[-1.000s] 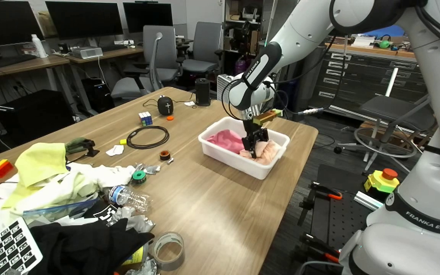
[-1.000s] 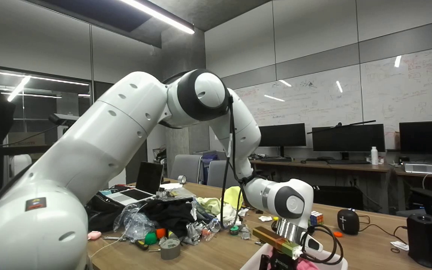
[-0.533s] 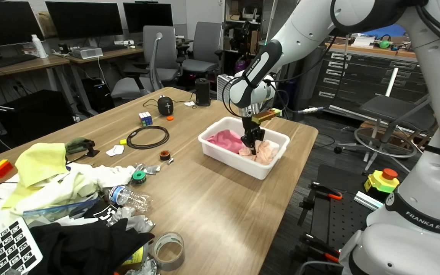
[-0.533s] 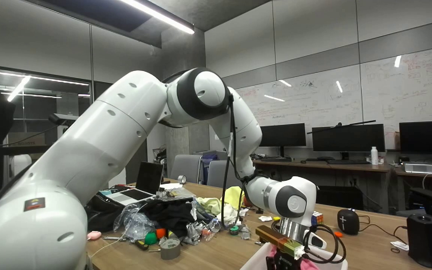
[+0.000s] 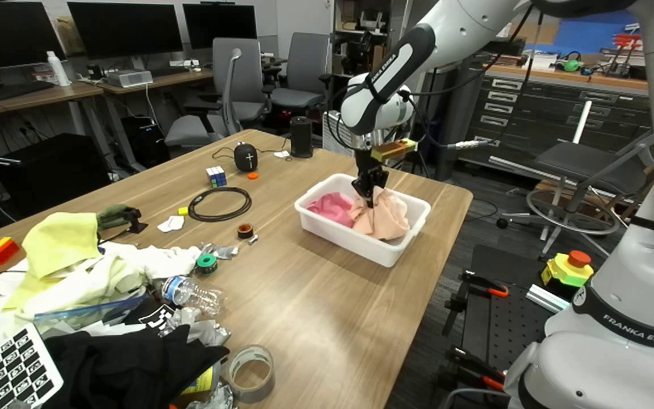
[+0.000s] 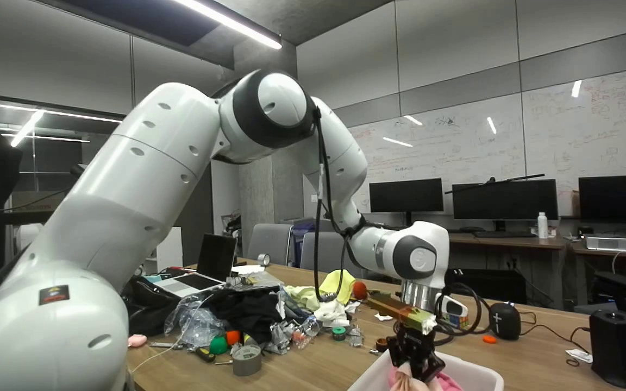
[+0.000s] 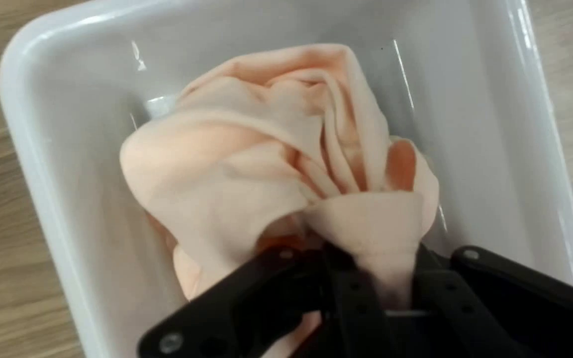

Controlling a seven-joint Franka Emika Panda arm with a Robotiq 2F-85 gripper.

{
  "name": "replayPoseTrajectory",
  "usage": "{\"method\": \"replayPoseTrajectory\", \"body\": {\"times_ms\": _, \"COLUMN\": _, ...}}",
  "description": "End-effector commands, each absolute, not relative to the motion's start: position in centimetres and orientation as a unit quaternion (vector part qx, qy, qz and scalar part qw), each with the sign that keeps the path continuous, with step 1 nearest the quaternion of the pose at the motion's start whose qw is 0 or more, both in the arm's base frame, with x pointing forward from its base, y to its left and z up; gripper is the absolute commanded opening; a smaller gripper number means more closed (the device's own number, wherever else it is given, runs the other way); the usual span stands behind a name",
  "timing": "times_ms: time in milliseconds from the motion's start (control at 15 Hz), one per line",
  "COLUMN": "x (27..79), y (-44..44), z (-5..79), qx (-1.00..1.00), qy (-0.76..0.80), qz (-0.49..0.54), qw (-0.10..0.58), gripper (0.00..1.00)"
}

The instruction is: Remove the t-shirts from the white storage container

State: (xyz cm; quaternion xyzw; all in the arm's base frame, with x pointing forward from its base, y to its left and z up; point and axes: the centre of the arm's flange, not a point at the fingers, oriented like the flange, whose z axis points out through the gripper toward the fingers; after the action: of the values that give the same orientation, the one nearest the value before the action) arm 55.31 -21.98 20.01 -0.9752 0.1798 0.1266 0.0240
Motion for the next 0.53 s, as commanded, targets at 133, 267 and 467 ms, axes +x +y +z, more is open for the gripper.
{"method": "replayPoseTrajectory", "body": {"times_ms": 133, "x": 53.2, "y": -17.1, "z": 32.4, "qx": -0.985, "qy": 0.163, "qz": 0.046, "qw": -0.031, "gripper": 0.03}}
{"method": "replayPoseTrajectory", "body": {"times_ms": 267, "x": 52.8, "y": -15.4, "z": 36.6, "qx": -0.986, "qy": 0.159, "qz": 0.014, "qw": -0.050, "gripper": 0.03}}
{"method": "replayPoseTrajectory", "body": {"times_ms": 467, "x": 51.6, "y": -13.0, "z": 42.9, "qx": -0.984, "qy": 0.163, "qz": -0.028, "qw": -0.072, "gripper": 0.03}}
